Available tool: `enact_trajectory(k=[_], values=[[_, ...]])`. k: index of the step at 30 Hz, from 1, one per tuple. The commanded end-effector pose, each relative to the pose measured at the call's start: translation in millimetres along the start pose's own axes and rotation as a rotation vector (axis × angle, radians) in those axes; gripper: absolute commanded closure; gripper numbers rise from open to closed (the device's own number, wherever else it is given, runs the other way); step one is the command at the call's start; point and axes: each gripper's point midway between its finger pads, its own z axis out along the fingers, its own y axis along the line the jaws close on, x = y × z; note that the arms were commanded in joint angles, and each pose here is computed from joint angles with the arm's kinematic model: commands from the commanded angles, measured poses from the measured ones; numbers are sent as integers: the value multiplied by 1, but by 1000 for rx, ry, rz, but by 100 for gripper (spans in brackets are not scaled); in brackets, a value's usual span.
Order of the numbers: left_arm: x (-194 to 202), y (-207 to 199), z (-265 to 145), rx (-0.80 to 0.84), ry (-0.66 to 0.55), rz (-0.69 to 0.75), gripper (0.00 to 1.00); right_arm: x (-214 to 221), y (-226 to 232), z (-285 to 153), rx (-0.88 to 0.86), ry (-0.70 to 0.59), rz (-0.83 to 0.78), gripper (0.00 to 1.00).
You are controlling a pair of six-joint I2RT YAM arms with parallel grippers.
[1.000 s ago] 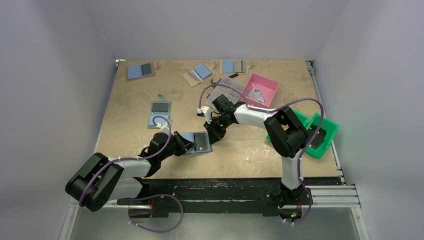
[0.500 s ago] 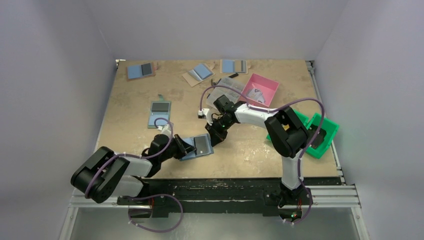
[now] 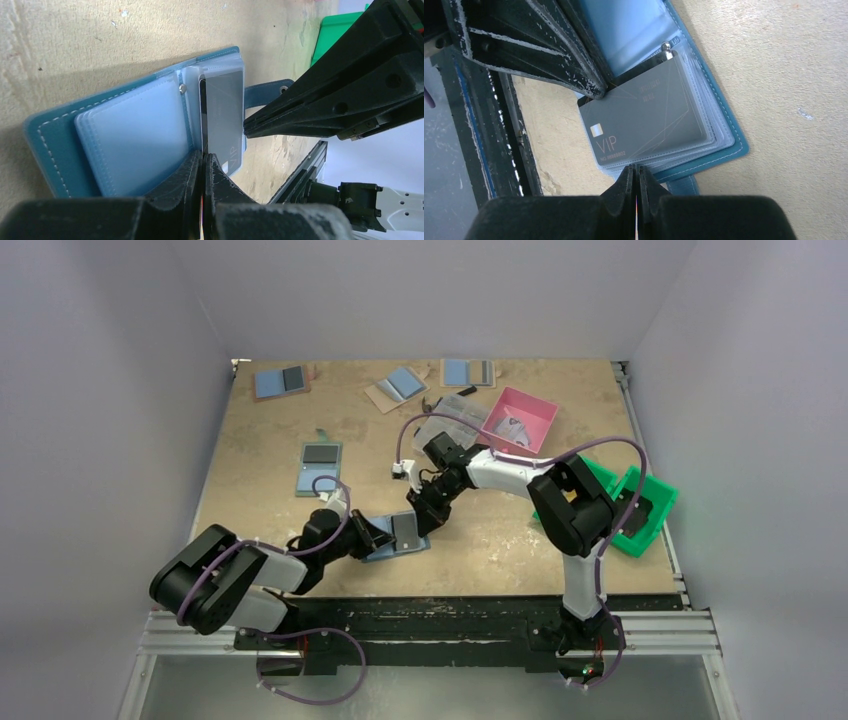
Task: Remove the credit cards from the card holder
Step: Remove the credit card from the card holder.
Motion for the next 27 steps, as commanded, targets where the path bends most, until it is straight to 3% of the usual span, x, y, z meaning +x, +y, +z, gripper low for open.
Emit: enact_trajectory(k=[1,7,14,19,23,24,26,27], values=[[3,-13,3,54,12,14,100,-18,-5,-4,71,-36,-15,94],[5,-14,4,59,21,17,100,-7,-21,5,155,16,3,94],[7,-10,5,41,30,9,66,2,-15,22,194,96,-58,94],[7,-9,6,41,31,2,62,6,-4,34,181,132,-94,95],[8,-8,6,38,30,-2,69,7,-1,36,166,133,-99,95],[7,-8,6,40,29,-3,74,6,0,35,165,131,-101,95],[8,-8,6,45,30,-7,100,7,-2,35,172,135,-100,95],[8,-8,6,46,27,-10,100,7,-3,34,179,137,-100,95]])
